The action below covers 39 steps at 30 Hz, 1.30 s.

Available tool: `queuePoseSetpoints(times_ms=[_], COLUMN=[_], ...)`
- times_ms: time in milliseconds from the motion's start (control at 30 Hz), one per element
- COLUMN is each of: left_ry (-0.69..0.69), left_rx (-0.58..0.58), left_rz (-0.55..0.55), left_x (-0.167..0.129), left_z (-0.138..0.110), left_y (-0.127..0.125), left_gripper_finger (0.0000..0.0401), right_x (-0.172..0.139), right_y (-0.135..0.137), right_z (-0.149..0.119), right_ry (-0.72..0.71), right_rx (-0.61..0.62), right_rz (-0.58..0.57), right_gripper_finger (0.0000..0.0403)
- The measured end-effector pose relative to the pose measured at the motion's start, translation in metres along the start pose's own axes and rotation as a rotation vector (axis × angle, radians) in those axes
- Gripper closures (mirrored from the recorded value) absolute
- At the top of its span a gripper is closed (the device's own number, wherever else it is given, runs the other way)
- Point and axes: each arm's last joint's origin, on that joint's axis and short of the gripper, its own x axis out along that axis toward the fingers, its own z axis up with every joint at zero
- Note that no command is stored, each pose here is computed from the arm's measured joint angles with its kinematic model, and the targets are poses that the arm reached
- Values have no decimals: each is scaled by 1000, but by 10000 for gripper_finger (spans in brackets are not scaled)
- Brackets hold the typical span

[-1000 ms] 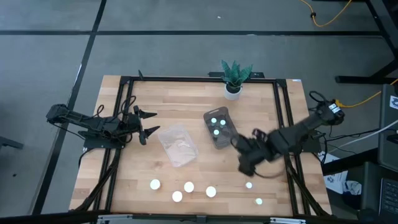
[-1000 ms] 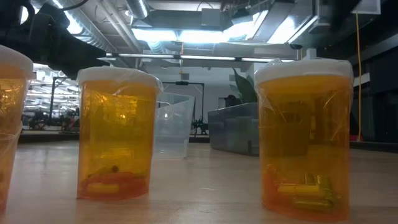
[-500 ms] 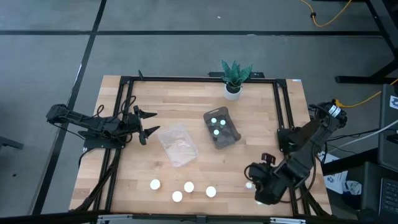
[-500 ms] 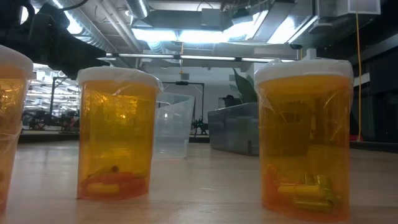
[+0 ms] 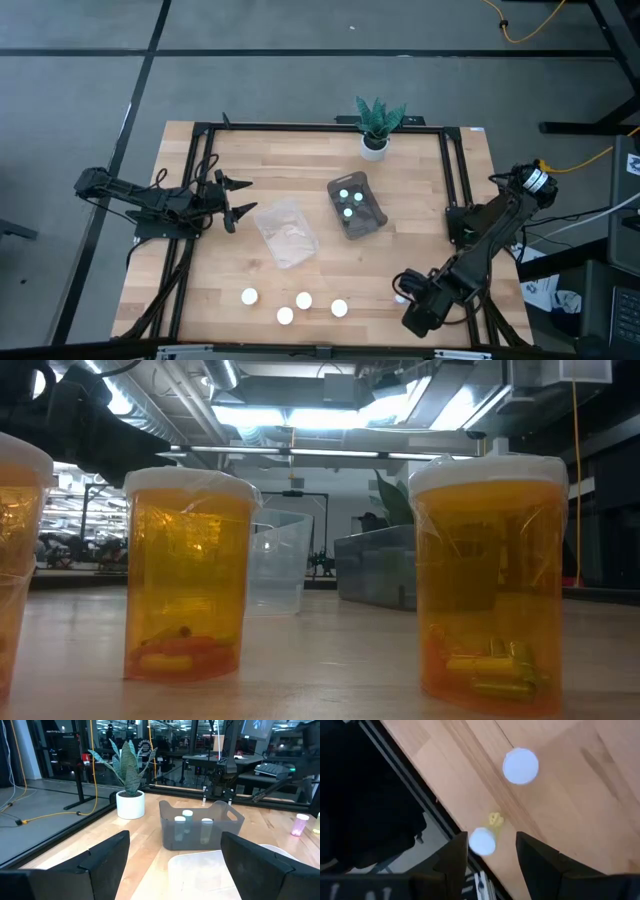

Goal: Pick and place medicine bottles into bin by pill shape (circle, oval)
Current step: Put the small pink pill bottle into the black bin

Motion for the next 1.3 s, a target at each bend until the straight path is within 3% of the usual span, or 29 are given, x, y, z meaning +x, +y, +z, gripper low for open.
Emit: queuePoseSetpoints(times_ms=[200,467,800,1300], left_ry=[0,-1,-1,0], left_rx=[0,0,0,0], left_rz=[0,0,0,0], left_x=[0,0,0,0], left_z=[0,0,0,0], left_y=[0,0,0,0], left_gripper_finger=[96,96,96,96], right_x=[10,35,48,48], right_y=[-6,-4,-6,-1], right_z=[1,7,24,25], right_ry=[-22,-15,-25,-34], right_rx=[-28,-167,-117,-114], right_rz=[-36,-97,-139,-86], right_gripper_finger=[234,234,234,229])
